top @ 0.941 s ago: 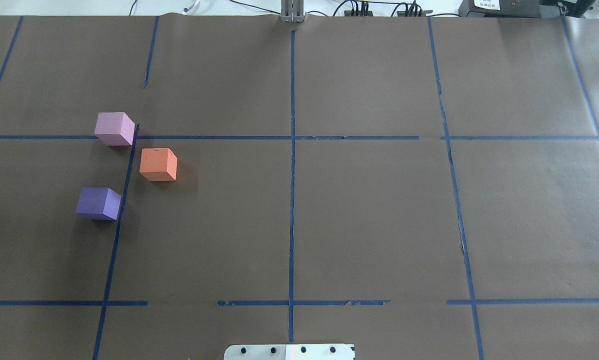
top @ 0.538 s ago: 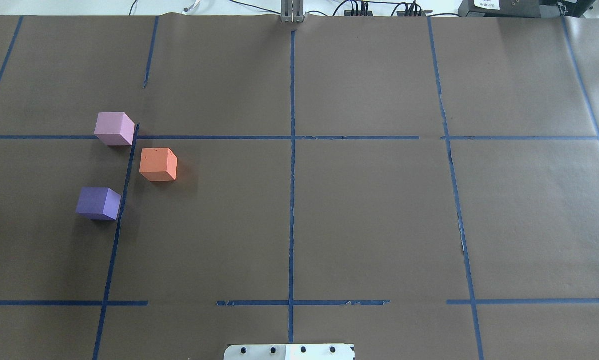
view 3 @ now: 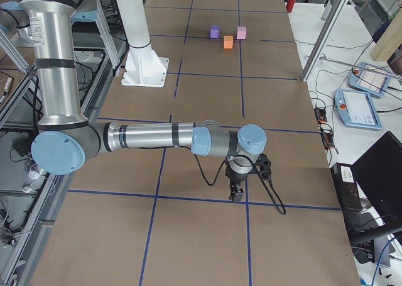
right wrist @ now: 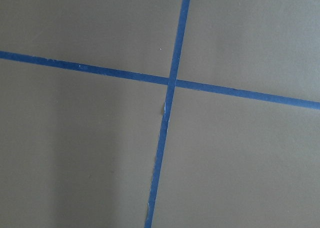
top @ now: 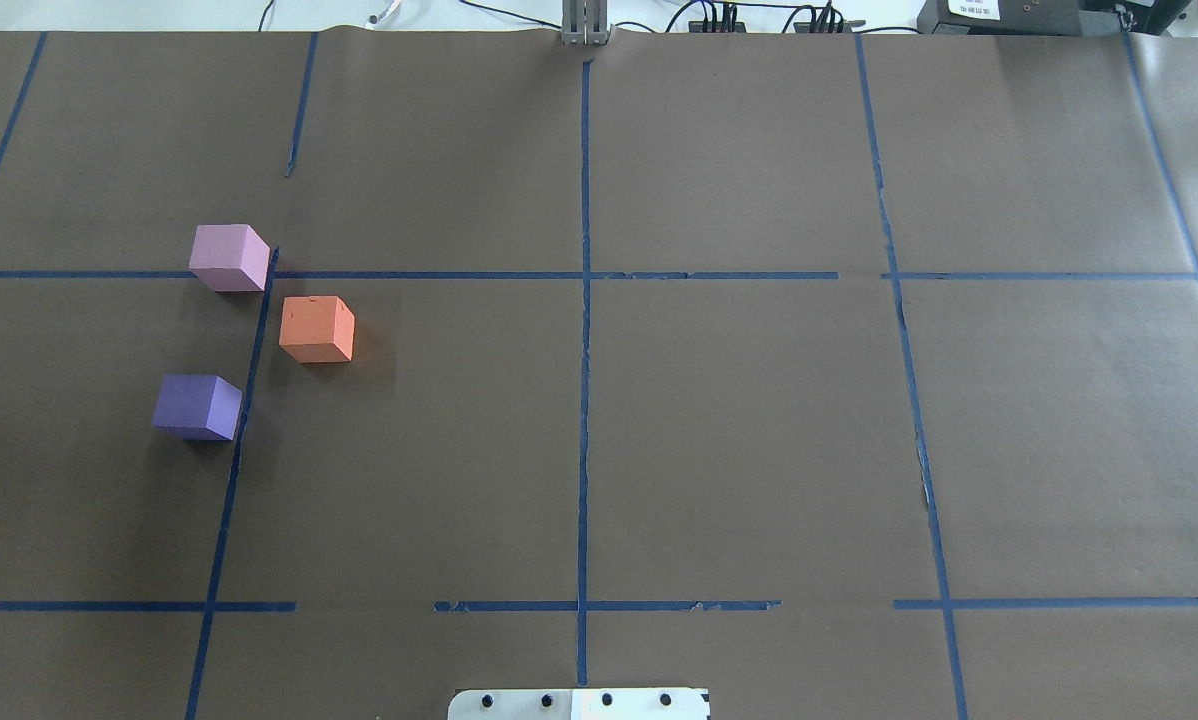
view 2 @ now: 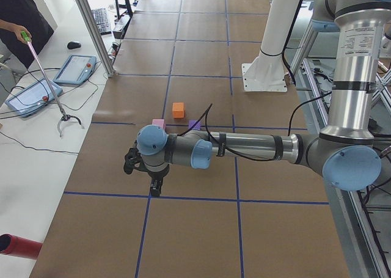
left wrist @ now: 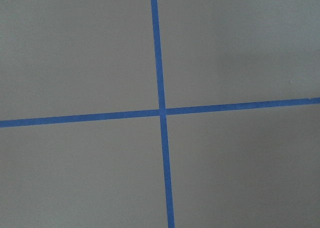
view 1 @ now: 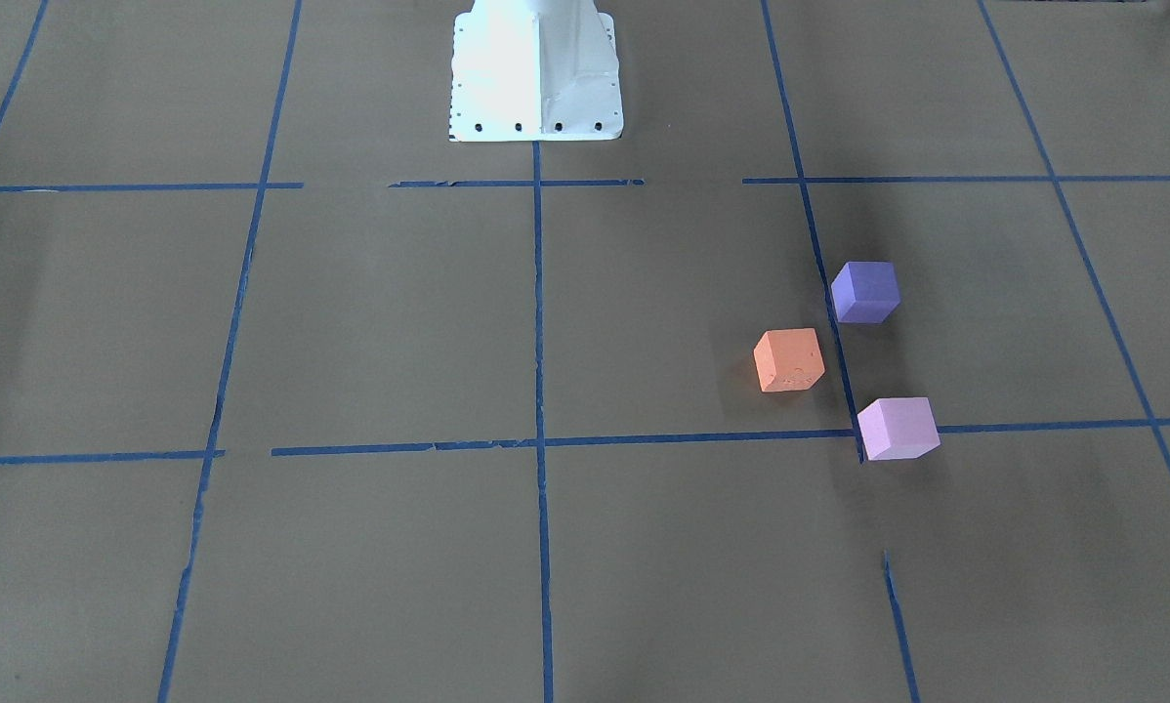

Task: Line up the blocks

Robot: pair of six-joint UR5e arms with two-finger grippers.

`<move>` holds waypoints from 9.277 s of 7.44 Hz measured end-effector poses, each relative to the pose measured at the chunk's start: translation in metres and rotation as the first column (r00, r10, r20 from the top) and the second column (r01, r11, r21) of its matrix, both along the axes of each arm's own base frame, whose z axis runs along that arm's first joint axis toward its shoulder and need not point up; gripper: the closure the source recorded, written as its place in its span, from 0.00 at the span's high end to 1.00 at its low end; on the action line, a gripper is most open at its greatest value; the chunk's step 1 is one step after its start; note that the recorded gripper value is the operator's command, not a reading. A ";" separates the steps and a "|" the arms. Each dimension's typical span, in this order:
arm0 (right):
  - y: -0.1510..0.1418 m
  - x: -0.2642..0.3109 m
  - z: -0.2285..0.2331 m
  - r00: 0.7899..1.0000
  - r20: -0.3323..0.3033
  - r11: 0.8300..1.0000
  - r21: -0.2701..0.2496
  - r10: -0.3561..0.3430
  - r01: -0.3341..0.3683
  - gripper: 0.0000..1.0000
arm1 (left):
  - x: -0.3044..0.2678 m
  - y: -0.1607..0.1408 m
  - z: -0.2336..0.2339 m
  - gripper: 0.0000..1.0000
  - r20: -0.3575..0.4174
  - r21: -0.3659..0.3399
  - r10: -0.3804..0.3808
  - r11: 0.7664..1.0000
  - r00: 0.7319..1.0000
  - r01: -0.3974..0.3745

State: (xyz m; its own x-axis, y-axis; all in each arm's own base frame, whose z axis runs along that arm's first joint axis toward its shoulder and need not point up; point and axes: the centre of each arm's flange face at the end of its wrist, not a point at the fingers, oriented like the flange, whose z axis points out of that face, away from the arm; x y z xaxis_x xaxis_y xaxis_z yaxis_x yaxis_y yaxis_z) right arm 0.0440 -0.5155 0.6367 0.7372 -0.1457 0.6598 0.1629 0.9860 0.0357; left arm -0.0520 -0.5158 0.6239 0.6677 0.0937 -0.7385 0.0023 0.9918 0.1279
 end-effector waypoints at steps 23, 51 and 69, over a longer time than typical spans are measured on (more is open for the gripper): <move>0.000 0.000 0.000 1.000 0.000 1.000 0.000 0.000 0.000 1.00 | 0.459 0.010 -0.238 1.00 -0.047 -0.186 -0.162 0.971 0.986 0.150; 0.000 0.000 0.000 1.000 0.000 1.000 0.000 0.000 0.000 1.00 | 0.339 -0.018 -0.186 0.54 0.077 -0.036 -0.080 0.996 0.994 0.083; 0.000 0.000 0.000 1.000 0.000 1.000 0.000 0.000 0.000 1.00 | 0.381 -0.017 -0.153 0.57 -0.006 -0.130 -0.082 0.988 0.997 0.081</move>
State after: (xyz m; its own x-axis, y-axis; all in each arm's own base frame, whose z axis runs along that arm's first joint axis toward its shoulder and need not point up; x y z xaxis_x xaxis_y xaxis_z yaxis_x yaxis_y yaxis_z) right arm 0.0440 -0.5155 0.6367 0.7372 -0.1457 0.6598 0.1629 0.9860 0.0357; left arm 0.3286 -0.5333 0.4706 0.6607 -0.0573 -0.7485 0.0845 0.9964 -0.0017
